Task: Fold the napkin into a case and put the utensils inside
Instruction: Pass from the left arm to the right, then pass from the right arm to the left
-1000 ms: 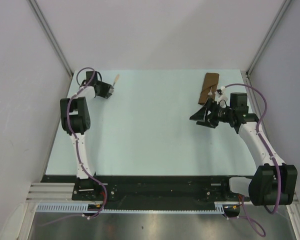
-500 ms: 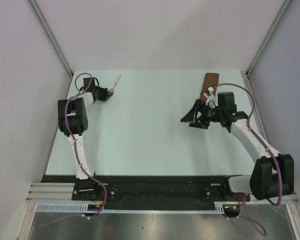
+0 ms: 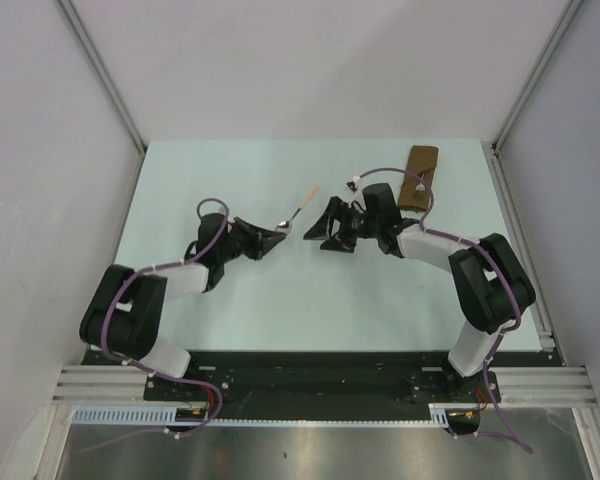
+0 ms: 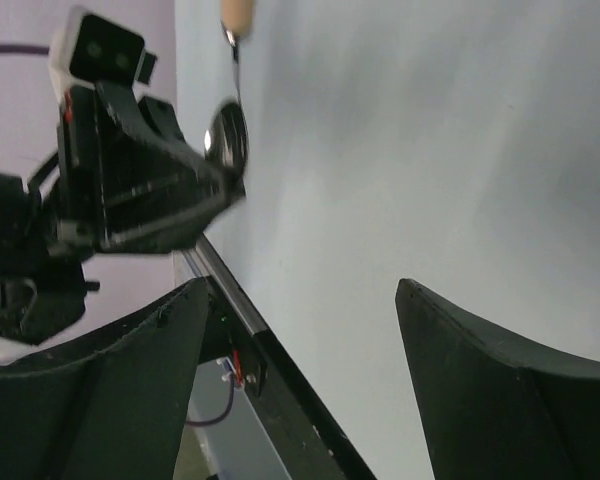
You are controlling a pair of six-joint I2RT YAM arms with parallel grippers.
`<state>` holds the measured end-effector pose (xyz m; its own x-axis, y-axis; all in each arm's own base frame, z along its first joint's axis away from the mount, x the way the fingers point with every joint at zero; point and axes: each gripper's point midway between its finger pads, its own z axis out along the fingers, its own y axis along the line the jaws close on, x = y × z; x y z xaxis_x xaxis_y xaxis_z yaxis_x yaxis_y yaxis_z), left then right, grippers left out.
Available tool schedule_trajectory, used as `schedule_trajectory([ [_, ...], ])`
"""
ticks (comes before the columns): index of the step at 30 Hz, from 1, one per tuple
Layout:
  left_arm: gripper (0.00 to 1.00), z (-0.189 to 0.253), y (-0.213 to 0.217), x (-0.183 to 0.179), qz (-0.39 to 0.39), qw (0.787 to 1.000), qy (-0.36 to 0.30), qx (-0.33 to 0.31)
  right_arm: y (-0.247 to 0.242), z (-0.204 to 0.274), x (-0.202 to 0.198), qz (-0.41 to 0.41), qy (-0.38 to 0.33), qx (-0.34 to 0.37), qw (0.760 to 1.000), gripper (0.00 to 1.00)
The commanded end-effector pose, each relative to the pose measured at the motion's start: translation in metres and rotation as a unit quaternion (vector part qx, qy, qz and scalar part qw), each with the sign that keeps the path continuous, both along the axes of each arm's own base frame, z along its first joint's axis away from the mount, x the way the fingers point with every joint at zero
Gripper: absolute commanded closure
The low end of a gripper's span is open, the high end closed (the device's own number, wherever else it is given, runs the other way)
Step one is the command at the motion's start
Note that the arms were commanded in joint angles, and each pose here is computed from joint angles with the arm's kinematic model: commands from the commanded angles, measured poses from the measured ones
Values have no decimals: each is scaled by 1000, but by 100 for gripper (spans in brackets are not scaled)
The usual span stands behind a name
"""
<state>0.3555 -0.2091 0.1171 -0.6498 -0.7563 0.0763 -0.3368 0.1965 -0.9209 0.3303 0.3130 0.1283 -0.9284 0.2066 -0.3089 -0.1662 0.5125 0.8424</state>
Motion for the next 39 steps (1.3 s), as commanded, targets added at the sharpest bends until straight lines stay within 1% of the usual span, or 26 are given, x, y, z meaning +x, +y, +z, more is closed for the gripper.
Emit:
schedule_trajectory([
  [1, 100, 46, -21, -19, 20, 997, -33, -73, 30, 47, 27, -44, -105, 47, 992, 19],
  [5, 100, 53, -39, -37, 3, 996, -16, -85, 34, 48, 32, -49, -118, 43, 991, 21],
  [8, 100, 61, -53, -50, -12, 995, -13, -103, 35, 42, 37, -55, -114, 37, 991, 27],
  [11, 100, 63, -65, -60, -35, 994, -13, -106, 37, 50, 40, -42, -128, 48, 990, 56],
  [12, 100, 63, -71, -67, -57, 992, -12, -108, 38, 54, 38, -30, -135, 54, 989, 74],
  [13, 100, 60, -74, -69, -70, 992, -13, -108, 36, 55, 39, -23, -144, 51, 988, 82],
  [14, 91, 58, -76, -73, -91, 990, -25, -100, 29, 57, 43, -25, -147, 46, 988, 96],
  [15, 79, 56, -76, -76, -108, 989, -35, -95, 25, 52, 38, -7, -140, 43, 989, 100],
  [16, 65, 55, -80, -85, -148, 984, -72, -75, 22, 50, 36, 13, -149, 41, 988, 100],
  [17, 38, 64, -84, -84, -168, 979, -96, -58, 10, 43, 38, 20, -139, 32, 990, 100],
  [18, 30, 61, -84, -85, -182, 977, -105, -30, 6, 39, 30, 48, -132, 35, 990, 100],
  [19, 27, 43, -80, -87, -208, 970, -120, 39, 1, 33, 25, 73, -147, 28, 986, 100],
  [20, 22, 65, -81, -78, -213, 962, -161, 66, -4, 31, 13, 105, -136, 39, 984, 100],
  [21, 20, 62, -76, -75, -216, 957, -166, 99, -8, 26, 0, 129, -130, 48, 982, 100],
  [22, 15, 69, -75, -70, -225, 941, -216, 132, -10, 26, -12, 153, -130, 61, 978, 100],
  [23, 15, 86, -78, -61, -230, 933, -242, 135, -10, 31, -29, 192, -144, 84, 967, 100],
  [24, 15, 83, -79, -60, -244, 930, -236, 143, -9, 29, -49, 217, -143, 91, 961, 100],
  [25, 16, 89, -86, -66, -277, 918, -252, 128, -8, 28, -60, 234, -144, 95, 957, 100],
  [27, 19, 96, -98, -59, -298, 911, -267, 100, -5, 25, -88, 278, -137, 108, 944, 100],
  [29, 26, 101, -109, -66, -331, 904, -265, 57, -7, 22, -106, 297, -137, 118, 938, 100],
  [31, 26, 90, -112, -66, -336, 907, -248, 46, -9, 21, -123, 305, -126, 131, 935, 100],
  [32, 26, 85, -112, -65, -335, 910, -239, 50, -9, 25, -124, 306, -140, 136, 932, 100],
  [33, 25, 78, -110, -66, -336, 913, -226, 54, -10, 26, -126, 302, -131, 141, 934, 100],
  [35, 25, 72, -109, -70, -338, 913, -221, 56, -12, 28, -131, 298, -139, 147, 933, 100],
  [36, 25, 72, -109, -71, -336, 914, -220, 57, -12, 29, -134, 298, -129, 152, 934, 100],
  [39, 30, 68, -112, -76, -345, 913, -211, 49, -9, 29, -141, 309, -128, 159, 929, 100],
])
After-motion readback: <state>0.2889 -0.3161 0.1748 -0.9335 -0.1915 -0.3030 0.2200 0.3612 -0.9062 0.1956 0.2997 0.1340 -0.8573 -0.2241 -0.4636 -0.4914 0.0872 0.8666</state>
